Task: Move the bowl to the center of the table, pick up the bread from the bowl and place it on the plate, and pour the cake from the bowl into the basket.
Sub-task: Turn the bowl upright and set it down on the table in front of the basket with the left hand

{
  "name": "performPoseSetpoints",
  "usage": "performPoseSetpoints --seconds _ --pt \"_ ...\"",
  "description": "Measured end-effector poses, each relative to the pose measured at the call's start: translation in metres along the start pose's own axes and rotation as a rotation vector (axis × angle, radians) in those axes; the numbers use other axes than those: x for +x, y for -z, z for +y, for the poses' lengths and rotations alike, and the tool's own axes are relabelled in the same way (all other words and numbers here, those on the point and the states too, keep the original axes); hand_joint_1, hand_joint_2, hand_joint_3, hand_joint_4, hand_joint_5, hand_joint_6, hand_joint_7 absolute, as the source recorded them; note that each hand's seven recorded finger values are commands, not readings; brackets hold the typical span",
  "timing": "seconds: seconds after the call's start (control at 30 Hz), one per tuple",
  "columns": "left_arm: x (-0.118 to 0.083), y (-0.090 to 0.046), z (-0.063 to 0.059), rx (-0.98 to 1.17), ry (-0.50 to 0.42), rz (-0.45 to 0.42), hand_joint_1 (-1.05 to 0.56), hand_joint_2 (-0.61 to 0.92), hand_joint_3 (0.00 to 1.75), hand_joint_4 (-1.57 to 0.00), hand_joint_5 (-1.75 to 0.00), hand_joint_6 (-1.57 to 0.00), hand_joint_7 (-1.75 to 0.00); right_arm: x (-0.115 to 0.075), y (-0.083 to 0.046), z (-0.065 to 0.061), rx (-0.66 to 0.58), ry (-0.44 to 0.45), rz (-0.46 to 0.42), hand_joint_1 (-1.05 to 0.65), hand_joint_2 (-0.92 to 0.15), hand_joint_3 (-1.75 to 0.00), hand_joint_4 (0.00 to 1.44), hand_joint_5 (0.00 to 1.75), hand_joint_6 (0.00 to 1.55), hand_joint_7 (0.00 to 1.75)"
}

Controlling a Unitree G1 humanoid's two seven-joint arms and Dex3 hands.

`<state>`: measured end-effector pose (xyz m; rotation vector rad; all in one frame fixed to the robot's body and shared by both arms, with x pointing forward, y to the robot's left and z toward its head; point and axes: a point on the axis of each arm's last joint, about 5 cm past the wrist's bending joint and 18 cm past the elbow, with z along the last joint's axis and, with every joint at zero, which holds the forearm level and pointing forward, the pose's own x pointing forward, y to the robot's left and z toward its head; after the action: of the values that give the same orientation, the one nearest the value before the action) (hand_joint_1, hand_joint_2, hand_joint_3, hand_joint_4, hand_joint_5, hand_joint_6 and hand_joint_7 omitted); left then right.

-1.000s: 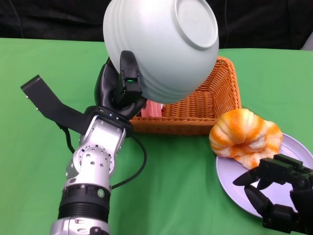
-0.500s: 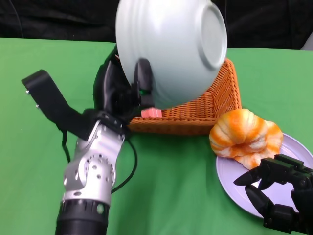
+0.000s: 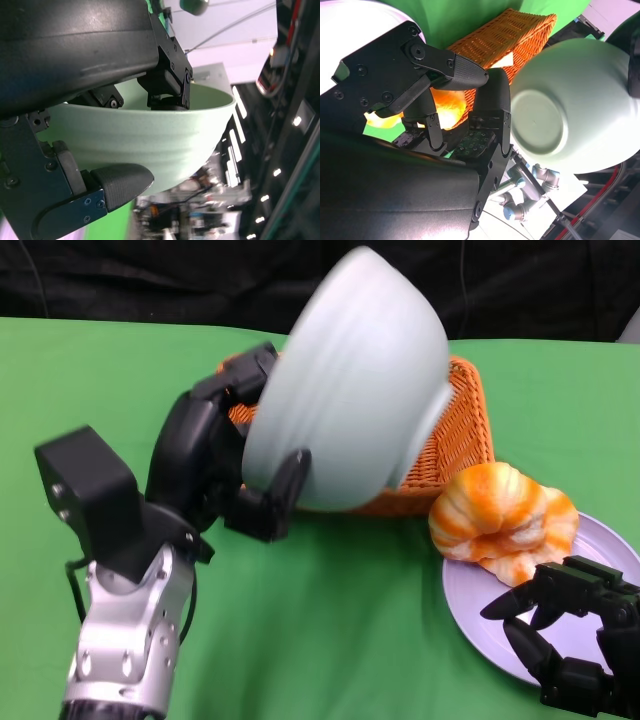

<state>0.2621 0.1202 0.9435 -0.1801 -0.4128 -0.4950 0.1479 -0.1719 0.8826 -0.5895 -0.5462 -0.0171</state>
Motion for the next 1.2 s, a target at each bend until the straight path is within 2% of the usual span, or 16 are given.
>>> performPoseSetpoints --seconds 0.23,0.4,0.7,0.93,1.1,1.2 --pt "-0.024 -0.014 0.008 0.368 0.074 -0.053 -0.08 0.2 1.73 -1.1 -1.75 -0.92 -1.72 0.0 0.001 -0.001 0.009 0.007 0.006 -0.27 -0.52 -0.99 0.78 1.46 0.84 1.02" --pt "-0.039 -0.022 0.014 0.542 0.115 -0.092 -0.07 0.16 1.75 -1.1 -1.75 -0.92 -1.71 0.001 0.001 -0.001 0.015 0.006 0.006 -0.27 -0.51 -1.0 0.78 1.45 0.84 1.02" --pt "-0.058 -0.027 0.016 0.82 0.216 -0.217 -0.05 0.14 1.75 -1.1 -1.75 -0.89 -1.74 0.001 0.004 0.0 0.021 0.001 0.012 -0.26 -0.5 -1.0 0.78 1.46 0.83 1.02" --pt "-0.071 -0.024 0.019 1.044 0.316 -0.319 -0.15 0.1 1.71 -1.09 -1.75 -0.85 -1.75 0.001 0.004 0.0 0.023 0.004 0.009 -0.26 -0.51 -0.99 0.78 1.46 0.83 1.02" --pt "-0.079 -0.014 0.022 1.167 0.369 -0.332 -0.14 0.1 1.58 -1.1 -1.75 -0.85 -1.75 0.001 0.005 -0.001 0.032 0.005 0.013 -0.26 -0.51 -0.98 0.77 1.46 0.83 1.03" --pt "-0.081 -0.008 0.023 1.253 0.408 -0.33 -0.16 0.14 1.38 -1.09 -1.75 -0.84 -1.75 0.001 0.005 -0.002 0.03 0.005 0.014 -0.27 -0.51 -0.98 0.78 1.45 0.83 1.02"
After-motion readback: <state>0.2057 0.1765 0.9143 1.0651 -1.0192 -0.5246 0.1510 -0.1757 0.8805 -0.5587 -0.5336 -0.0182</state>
